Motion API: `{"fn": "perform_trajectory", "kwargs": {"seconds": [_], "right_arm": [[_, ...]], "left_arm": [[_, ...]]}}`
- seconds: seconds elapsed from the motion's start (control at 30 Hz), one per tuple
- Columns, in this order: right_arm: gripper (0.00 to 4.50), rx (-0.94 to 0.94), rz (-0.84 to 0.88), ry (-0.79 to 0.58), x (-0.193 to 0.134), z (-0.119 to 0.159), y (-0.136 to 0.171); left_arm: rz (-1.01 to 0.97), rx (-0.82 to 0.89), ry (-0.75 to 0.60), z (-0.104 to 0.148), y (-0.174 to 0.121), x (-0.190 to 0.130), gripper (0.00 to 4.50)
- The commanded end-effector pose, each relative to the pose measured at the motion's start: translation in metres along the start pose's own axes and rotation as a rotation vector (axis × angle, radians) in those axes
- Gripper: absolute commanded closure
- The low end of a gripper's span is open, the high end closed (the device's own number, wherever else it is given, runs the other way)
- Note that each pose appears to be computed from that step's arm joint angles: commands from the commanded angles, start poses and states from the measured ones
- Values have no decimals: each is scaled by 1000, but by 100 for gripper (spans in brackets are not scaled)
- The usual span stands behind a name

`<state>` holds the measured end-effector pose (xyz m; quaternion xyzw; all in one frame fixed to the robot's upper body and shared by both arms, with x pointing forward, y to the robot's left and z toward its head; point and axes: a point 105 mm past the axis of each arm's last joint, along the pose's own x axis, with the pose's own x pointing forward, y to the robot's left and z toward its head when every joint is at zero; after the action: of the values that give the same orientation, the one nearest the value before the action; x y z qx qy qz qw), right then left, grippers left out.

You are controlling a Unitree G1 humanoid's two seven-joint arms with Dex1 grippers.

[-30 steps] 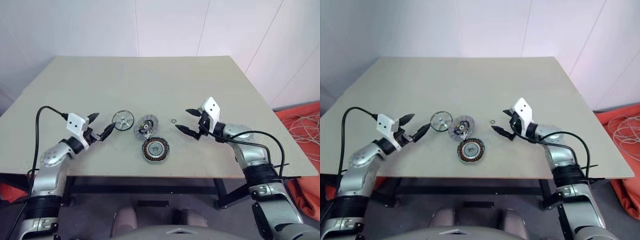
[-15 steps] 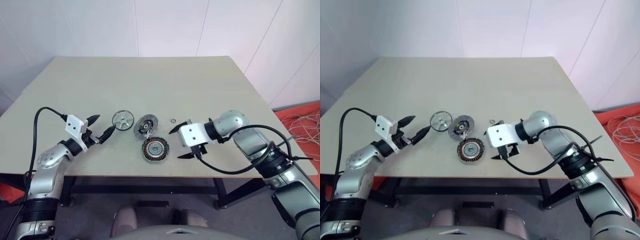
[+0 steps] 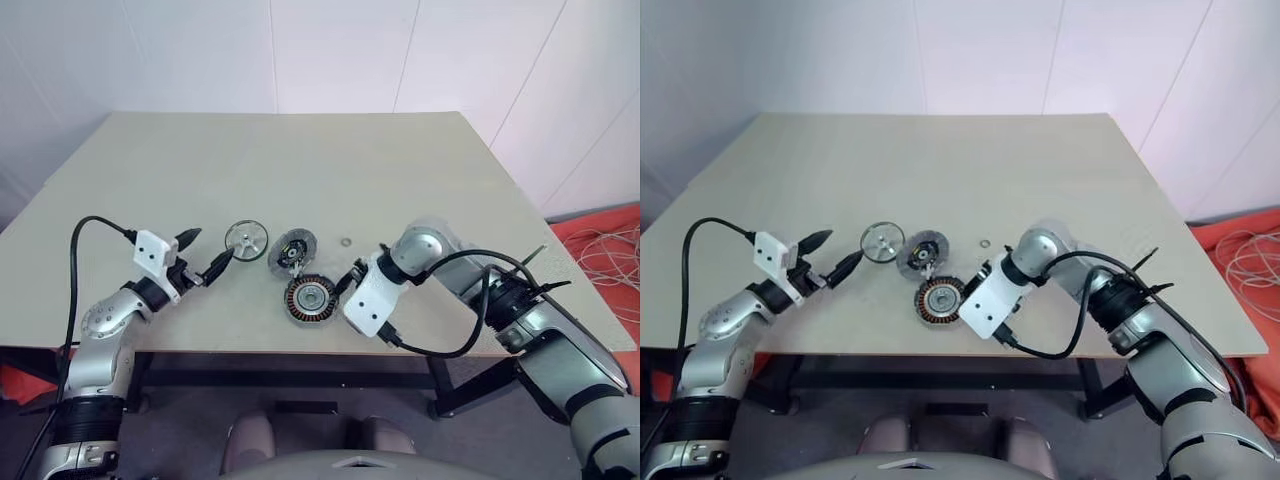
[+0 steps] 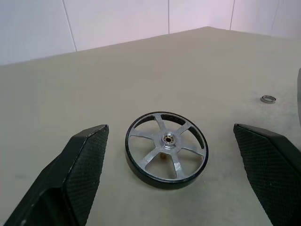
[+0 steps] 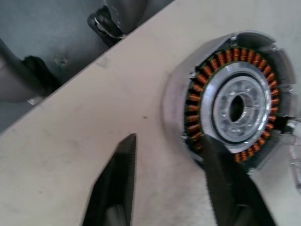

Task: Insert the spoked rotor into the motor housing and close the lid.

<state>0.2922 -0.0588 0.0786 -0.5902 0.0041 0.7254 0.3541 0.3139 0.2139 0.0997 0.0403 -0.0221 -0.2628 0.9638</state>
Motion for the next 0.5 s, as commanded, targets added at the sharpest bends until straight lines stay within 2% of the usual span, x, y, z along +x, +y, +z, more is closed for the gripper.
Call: {"fn": "perform_trajectory", "kwargs": {"seconds": [0.03,0.13,0.5], "right_arm": [[336,-34,18,17,5,-1,-3],[441,-41,13,19,6,-1,-7],[446,-113,-60,7,1,11,-30]], "left_arm": [[2,42,-47,15,2,5,0],[2,43,-50,16,2,5,0],[5,41,-54,16,2,8,0]]}}
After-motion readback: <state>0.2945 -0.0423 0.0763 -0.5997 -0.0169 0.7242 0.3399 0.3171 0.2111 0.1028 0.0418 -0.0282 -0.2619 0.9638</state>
